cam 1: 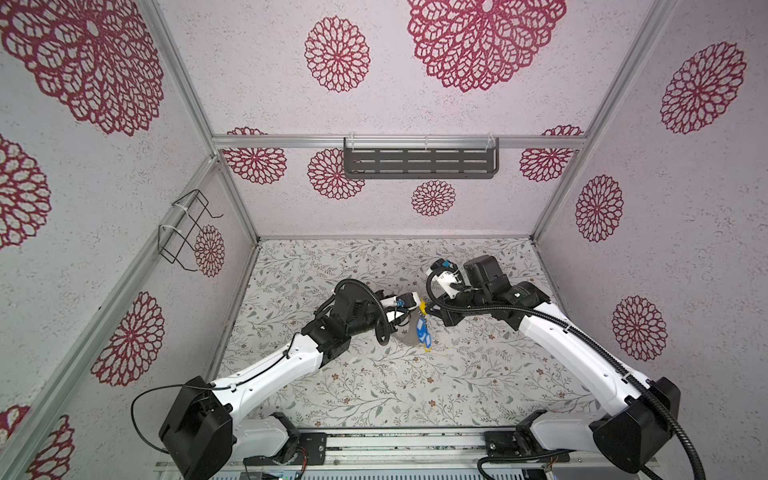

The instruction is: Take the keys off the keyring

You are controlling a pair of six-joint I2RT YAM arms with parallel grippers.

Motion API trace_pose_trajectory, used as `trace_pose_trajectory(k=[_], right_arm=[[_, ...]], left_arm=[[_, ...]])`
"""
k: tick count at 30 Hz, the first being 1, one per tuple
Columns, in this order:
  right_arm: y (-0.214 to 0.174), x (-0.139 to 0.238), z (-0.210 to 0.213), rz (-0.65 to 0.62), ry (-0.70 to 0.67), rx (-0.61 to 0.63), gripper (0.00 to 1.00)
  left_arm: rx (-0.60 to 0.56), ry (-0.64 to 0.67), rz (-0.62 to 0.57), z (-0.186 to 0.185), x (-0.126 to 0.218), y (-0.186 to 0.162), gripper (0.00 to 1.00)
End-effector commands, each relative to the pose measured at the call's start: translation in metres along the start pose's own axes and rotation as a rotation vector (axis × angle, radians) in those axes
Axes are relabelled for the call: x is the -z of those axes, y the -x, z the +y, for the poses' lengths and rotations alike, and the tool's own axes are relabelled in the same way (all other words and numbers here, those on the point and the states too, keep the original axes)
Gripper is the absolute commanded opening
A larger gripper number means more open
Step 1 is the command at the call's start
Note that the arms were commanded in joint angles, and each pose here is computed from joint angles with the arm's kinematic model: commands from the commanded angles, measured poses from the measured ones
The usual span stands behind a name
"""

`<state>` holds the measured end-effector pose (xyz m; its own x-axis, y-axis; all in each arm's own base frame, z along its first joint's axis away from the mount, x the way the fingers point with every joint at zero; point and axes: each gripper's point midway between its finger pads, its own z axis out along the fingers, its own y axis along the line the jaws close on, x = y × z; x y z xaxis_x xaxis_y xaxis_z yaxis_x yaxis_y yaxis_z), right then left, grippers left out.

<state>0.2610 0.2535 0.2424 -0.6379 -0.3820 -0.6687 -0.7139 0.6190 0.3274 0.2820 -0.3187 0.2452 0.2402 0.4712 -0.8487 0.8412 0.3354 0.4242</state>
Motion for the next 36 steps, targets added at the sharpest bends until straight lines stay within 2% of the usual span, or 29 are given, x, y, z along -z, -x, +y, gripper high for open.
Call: trace_pose_trajectory(k=[1,13,26,36], right_arm=[[0.018,0.013,0.014,-0.061,0.047,0.065,0.00],[0.016,0.016,0.021,-0.054,0.072,0.079,0.00],[0.012,0.016,0.027,-0.039,0.088,0.095,0.00],[0.012,0.015,0.032,-0.029,0.095,0.109,0.00]], left_arm=[[-0.059,0.027,0.003,0.007,-0.001,0.008,0.24],[-0.082,0.050,0.038,0.013,0.000,0.005,0.20],[-0.094,0.035,0.064,0.014,-0.007,0.001,0.25],[-0.110,0.009,0.082,0.012,-0.012,-0.001,0.24]])
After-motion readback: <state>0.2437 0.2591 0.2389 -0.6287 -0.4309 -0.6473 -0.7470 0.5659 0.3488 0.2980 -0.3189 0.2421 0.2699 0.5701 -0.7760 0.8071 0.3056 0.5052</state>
